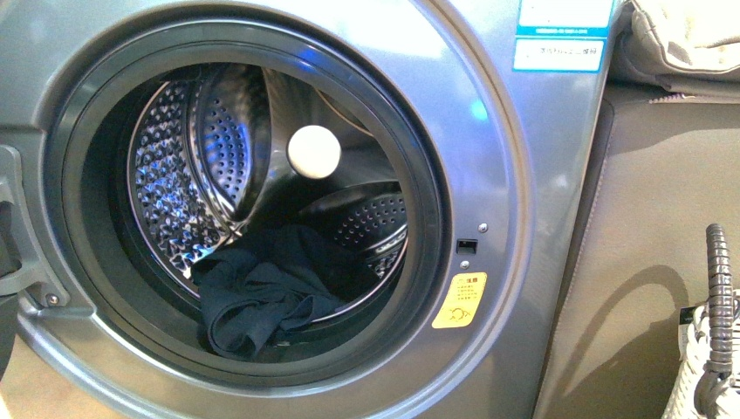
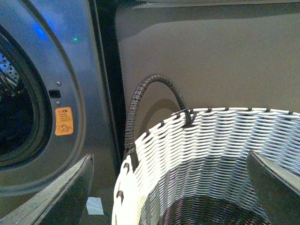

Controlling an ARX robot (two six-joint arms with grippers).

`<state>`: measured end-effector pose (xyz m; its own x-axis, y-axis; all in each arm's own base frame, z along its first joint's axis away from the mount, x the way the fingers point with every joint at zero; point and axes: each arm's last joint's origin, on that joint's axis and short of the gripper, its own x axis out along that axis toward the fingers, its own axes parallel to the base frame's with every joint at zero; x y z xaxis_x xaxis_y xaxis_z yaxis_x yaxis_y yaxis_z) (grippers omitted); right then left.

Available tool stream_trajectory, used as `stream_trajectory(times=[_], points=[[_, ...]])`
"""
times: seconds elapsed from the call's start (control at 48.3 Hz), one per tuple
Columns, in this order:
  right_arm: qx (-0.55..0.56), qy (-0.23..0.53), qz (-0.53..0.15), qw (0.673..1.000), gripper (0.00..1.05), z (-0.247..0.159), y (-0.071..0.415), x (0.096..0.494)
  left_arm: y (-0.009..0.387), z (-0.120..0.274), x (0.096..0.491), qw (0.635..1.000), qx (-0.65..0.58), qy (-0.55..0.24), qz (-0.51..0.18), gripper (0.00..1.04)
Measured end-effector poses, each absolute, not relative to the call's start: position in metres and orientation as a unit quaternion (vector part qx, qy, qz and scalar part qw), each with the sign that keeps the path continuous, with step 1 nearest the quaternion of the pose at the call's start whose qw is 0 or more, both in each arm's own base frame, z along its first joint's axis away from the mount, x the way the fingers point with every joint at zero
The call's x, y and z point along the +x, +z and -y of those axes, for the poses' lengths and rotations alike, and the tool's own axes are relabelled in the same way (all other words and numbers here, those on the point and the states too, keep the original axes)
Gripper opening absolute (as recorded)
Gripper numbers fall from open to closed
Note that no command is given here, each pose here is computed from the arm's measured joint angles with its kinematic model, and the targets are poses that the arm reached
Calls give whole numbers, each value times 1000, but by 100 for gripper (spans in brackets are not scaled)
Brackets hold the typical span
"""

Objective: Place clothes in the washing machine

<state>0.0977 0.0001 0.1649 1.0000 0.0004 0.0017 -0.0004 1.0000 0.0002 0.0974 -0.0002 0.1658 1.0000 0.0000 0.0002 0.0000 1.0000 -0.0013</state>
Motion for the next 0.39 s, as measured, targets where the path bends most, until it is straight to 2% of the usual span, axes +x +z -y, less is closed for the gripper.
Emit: stream_trajectory(times=[0.393], points=[[0,0,1,1000,97,0,165,98,166,0,97,1000,-1,0,0,98]])
